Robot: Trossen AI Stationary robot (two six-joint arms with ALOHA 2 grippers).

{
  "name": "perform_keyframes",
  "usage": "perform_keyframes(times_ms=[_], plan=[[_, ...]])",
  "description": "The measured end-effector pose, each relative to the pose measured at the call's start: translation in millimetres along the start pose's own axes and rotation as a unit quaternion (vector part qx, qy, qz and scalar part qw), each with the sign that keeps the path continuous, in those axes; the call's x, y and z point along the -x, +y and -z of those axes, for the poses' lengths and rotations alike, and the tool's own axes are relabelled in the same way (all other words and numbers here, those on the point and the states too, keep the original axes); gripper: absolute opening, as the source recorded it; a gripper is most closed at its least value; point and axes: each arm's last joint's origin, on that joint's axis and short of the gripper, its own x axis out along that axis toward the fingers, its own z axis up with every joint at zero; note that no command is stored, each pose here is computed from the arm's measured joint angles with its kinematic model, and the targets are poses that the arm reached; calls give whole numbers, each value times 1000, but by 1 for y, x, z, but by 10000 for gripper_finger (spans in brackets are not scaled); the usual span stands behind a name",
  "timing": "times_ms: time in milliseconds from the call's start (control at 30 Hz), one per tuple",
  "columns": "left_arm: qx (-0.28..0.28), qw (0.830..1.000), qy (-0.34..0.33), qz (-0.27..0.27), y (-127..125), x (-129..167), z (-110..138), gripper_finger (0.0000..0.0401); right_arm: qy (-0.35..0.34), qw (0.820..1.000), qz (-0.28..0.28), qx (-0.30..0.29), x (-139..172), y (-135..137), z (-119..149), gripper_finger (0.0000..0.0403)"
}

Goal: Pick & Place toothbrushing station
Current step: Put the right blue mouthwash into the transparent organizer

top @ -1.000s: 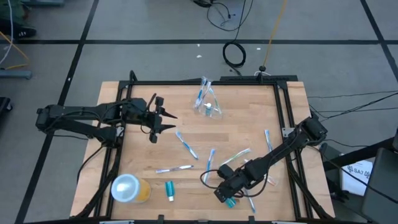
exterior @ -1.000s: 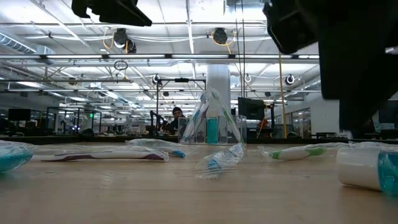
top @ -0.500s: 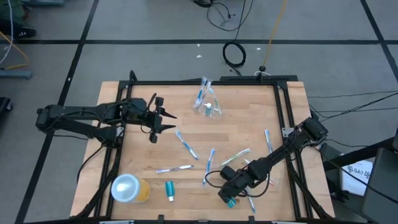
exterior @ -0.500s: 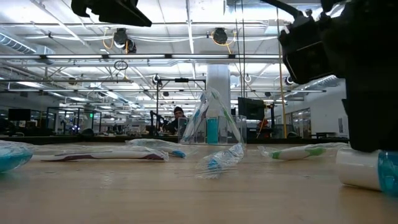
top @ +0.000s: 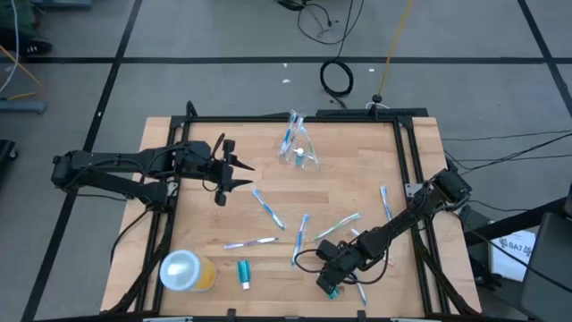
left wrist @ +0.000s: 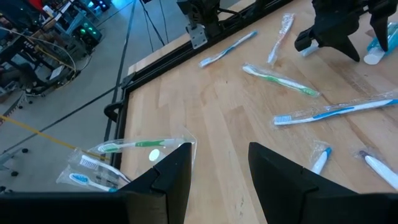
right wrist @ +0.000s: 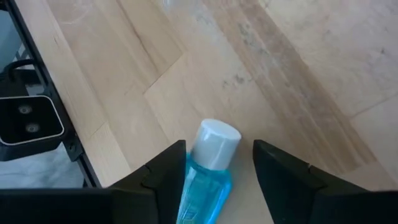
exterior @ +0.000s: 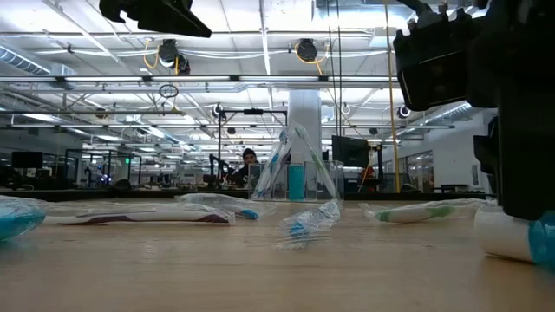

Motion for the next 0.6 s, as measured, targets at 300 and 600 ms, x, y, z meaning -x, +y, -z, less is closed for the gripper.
perform_keyframes(times_ms=[300,600], plan=[[0,1000,3,2,0,0,1,166,2,1000,1,2,0,0,0,108],[-1,1000,3,1,0,0,1,166,-2,999,-2,35,0,-1,-4,96]])
